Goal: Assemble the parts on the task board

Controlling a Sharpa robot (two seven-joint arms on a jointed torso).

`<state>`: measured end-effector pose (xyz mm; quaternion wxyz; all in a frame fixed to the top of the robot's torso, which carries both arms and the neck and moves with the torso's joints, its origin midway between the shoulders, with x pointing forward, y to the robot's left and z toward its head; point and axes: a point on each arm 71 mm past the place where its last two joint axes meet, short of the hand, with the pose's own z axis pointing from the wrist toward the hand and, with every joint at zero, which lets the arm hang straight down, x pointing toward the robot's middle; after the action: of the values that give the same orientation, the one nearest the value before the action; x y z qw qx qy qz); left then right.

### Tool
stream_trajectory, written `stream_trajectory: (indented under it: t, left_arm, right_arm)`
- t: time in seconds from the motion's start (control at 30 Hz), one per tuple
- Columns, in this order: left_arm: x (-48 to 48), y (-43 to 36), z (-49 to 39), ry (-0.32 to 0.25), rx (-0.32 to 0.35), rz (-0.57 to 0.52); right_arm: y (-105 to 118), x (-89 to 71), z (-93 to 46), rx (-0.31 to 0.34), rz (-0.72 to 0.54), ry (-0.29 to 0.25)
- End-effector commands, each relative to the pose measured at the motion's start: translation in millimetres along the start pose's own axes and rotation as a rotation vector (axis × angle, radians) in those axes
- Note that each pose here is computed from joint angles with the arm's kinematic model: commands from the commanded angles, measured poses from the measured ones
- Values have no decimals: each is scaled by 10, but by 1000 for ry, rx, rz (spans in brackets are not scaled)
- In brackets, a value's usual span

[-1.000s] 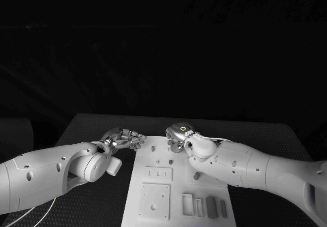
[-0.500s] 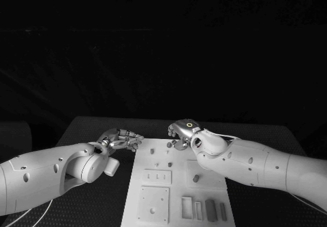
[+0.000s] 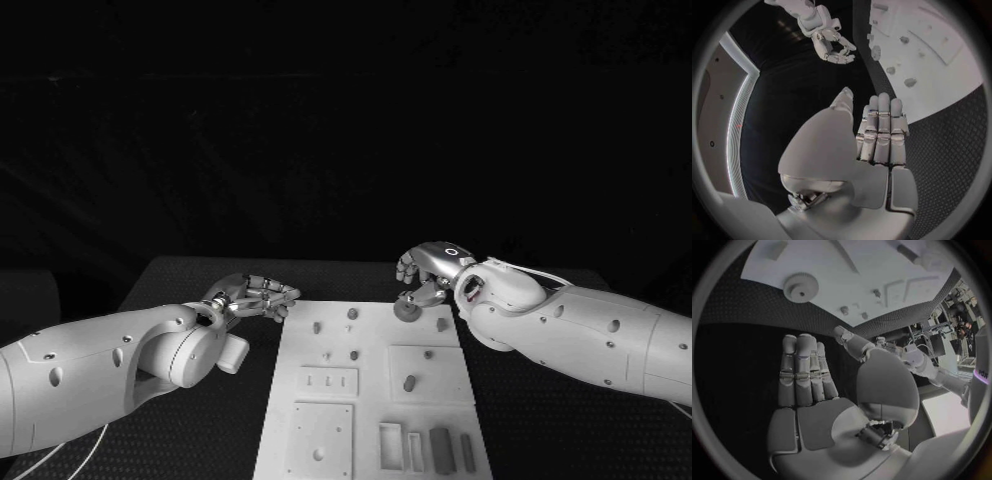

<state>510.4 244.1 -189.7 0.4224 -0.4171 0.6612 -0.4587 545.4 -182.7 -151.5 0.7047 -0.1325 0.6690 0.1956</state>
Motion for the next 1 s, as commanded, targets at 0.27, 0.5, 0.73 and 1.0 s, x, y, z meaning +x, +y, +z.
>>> stream_trajectory:
  t: [0.27, 0.5, 0.73, 1.0]
  left_arm:
    - [17, -17, 2, 17, 16, -3]
    - [45, -21, 19, 25, 17, -3]
    - [52, -22, 29, 26, 16, -2]
    - [57, -22, 33, 29, 16, -2]
  right_arm:
    - [-268, 104, 0, 54, -35, 148]
    - [-335, 186, 75, 75, -17, 184]
    - [-379, 332, 104, 81, -8, 222]
    - [-353, 397, 124, 69, -1, 240]
